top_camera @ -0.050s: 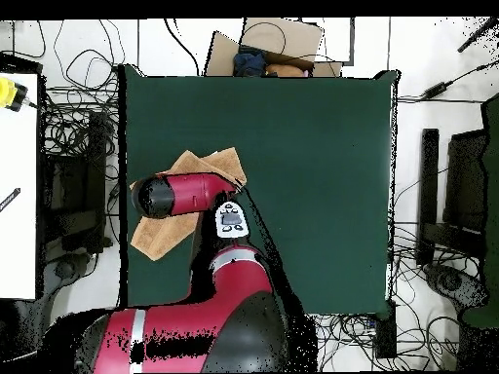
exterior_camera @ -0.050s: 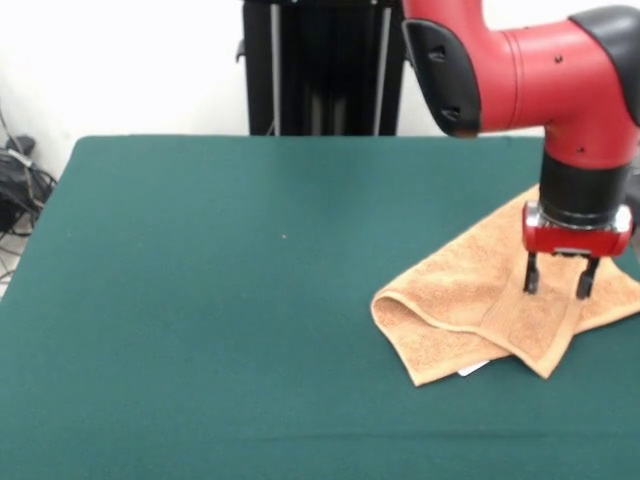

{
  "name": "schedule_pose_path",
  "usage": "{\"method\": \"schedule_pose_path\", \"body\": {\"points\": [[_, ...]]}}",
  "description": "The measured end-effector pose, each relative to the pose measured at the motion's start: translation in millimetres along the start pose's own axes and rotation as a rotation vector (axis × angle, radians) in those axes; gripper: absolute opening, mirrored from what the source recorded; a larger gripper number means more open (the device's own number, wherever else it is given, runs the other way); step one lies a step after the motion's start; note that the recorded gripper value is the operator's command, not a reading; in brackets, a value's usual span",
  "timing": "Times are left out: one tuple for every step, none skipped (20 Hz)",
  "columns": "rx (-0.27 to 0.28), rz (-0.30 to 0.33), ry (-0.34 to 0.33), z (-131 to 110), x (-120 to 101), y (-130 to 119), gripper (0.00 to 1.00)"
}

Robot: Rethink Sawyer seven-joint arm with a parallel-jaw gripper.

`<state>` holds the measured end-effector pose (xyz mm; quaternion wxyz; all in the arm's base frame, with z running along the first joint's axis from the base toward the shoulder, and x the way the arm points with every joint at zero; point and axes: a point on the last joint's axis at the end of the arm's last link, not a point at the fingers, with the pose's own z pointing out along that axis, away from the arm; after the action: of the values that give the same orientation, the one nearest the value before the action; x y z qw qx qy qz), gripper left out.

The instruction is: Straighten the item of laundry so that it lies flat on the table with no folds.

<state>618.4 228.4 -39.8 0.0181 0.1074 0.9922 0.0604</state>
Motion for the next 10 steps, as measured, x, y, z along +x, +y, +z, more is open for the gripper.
{"method": "schedule_pose_path", "body": {"points": [[0.0,0.0,0.0,-0.1,-0.2,-0.2,1.0],[-0.001,0.002,0.0,-0.4,-0.6,-0.9,1.0],[0.0,0.007,-0.001,-1.3,-2.2,-4.0,1.0],[0.0,0.012,-0.002,-2.3,-3.7,-6.9,1.0],[0.0,0.018,-0.004,-3.4,-5.8,-10.1,1.0],[-0.001,0.024,-0.01,-5.1,-9.0,-13.7,1.0],[-0.002,0.029,-0.014,-6.5,-11.6,-16.1,1.0],[-0.004,0.036,-0.023,-9.2,-16.0,-19.7,1.0],[-0.005,0.043,-0.031,-11.8,-20.5,-23.4,1.0],[-0.006,0.046,-0.035,-13.1,-22.6,-25.1,1.0]]}}
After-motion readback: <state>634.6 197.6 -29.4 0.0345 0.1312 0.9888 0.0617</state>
